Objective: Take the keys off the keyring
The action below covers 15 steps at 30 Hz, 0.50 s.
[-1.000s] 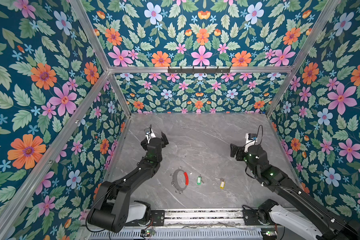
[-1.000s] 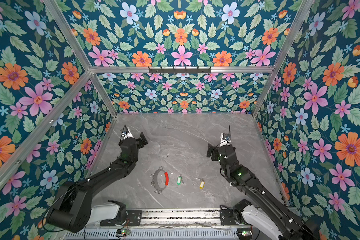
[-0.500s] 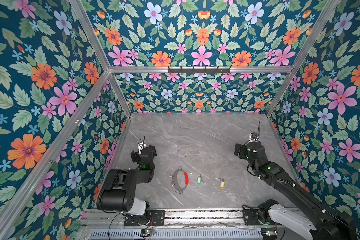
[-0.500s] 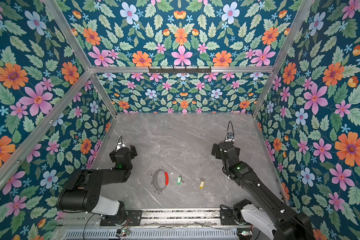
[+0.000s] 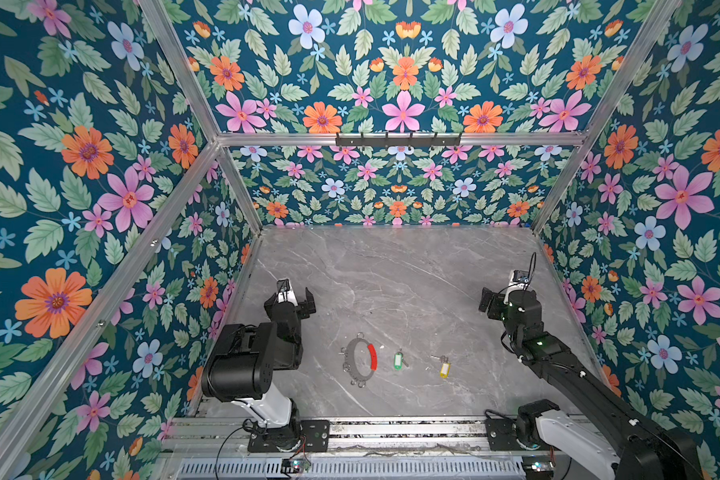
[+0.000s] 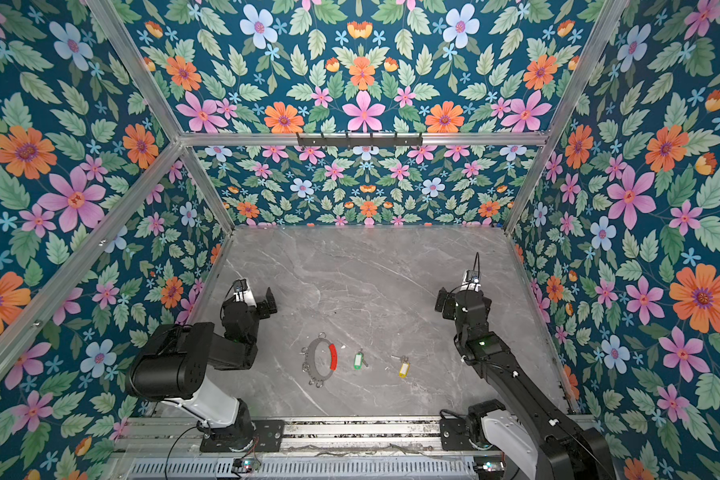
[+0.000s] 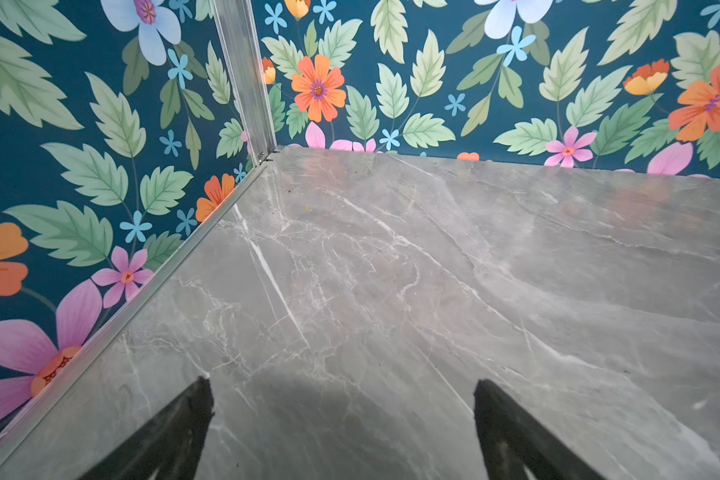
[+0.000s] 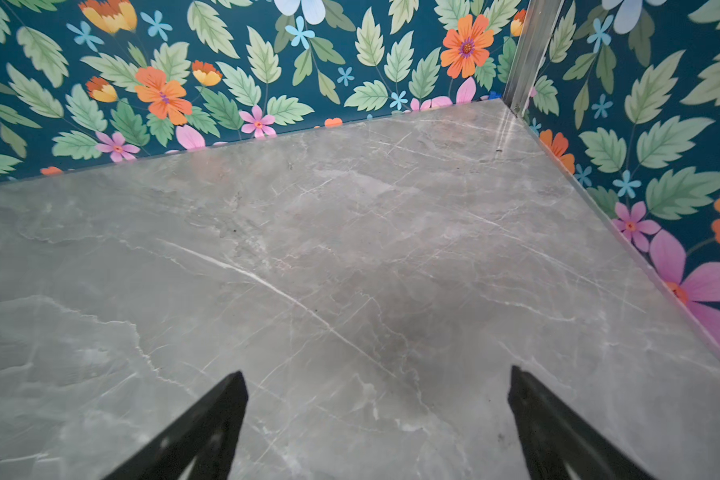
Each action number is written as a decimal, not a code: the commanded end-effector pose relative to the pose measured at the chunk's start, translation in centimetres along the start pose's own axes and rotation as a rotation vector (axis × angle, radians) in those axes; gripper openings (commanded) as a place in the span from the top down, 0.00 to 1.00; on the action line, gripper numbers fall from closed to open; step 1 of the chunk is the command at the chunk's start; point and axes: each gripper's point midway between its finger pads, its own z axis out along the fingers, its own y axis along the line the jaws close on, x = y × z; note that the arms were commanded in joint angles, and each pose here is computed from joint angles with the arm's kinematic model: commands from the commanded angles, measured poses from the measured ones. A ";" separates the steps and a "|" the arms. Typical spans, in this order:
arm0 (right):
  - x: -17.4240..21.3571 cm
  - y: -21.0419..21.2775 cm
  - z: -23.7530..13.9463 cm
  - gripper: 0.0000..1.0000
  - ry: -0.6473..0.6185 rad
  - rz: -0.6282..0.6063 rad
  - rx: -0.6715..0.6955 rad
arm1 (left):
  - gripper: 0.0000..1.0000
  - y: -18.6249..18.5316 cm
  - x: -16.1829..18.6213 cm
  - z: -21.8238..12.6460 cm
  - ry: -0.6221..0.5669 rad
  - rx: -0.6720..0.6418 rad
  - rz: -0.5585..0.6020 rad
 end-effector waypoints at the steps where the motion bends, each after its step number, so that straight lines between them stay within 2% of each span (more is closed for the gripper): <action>1: -1.1 -1.2 0.8 0.01 -0.047 -0.018 0.003 | 0.00 -0.6 -1.0 -0.1 -0.041 0.032 0.009; 5: 0.0 -3.1 1.7 0.01 -0.070 -0.001 0.030 | 0.00 -0.6 -1.3 -0.1 -0.056 0.028 0.008; 8: 0.5 -3.2 2.9 0.01 -0.124 0.021 -0.020 | 0.00 -0.6 -1.3 0.0 -0.054 0.028 0.008; 15: 3.0 -3.1 6.4 0.01 -0.094 -0.039 -0.021 | 0.00 -0.6 -1.2 -0.1 -0.051 0.028 0.008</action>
